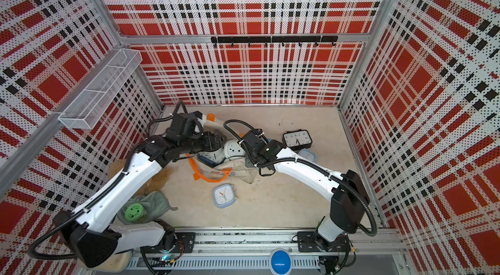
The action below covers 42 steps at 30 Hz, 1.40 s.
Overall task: Take the alarm clock out of the canvas bag
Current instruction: Adjust the canvas bag at the center of the board, then pick up the alarm from the canvas bag.
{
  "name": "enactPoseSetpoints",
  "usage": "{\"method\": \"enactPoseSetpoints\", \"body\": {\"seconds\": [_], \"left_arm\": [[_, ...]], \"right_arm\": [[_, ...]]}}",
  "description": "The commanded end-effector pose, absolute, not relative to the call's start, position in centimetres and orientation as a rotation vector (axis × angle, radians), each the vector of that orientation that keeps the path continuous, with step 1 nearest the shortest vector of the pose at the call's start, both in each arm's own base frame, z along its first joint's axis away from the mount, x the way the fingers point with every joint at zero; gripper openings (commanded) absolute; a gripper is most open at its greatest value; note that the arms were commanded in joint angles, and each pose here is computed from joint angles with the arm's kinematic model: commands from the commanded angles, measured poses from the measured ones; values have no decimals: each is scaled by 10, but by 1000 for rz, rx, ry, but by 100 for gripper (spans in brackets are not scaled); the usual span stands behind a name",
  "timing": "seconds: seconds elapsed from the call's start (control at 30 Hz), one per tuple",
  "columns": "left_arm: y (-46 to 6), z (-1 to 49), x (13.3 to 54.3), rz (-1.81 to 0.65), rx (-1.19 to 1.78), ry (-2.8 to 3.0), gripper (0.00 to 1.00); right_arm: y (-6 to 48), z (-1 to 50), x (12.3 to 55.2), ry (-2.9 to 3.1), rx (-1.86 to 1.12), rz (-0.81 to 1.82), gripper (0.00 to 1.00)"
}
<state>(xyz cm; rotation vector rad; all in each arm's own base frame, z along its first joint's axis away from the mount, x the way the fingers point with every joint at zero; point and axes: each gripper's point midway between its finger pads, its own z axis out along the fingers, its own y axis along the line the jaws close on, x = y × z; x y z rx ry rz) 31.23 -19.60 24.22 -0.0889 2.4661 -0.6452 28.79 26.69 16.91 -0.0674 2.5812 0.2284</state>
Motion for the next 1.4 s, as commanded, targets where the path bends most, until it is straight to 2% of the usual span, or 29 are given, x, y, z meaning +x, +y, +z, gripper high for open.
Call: {"method": "enactPoseSetpoints", "body": {"seconds": [0.0,0.27,0.47,1.03,1.37], "left_arm": [[-216,232,322,-731,-120,2455,99],[-222,158,328,-707,-147,2554,99],[-230,127,344,-738,-152,2558,99],[-198,107,384,-579,-202,2465,99],[-222,98,399,-678,-174,2446,98]], "right_arm": [[261,170,282,2578,-60,229,0],[273,167,283,2591,-113,274,0],[288,172,287,2590,-163,320,0],[293,162,282,2624,-200,348,0],[292,161,282,2626,-216,335,0]]}}
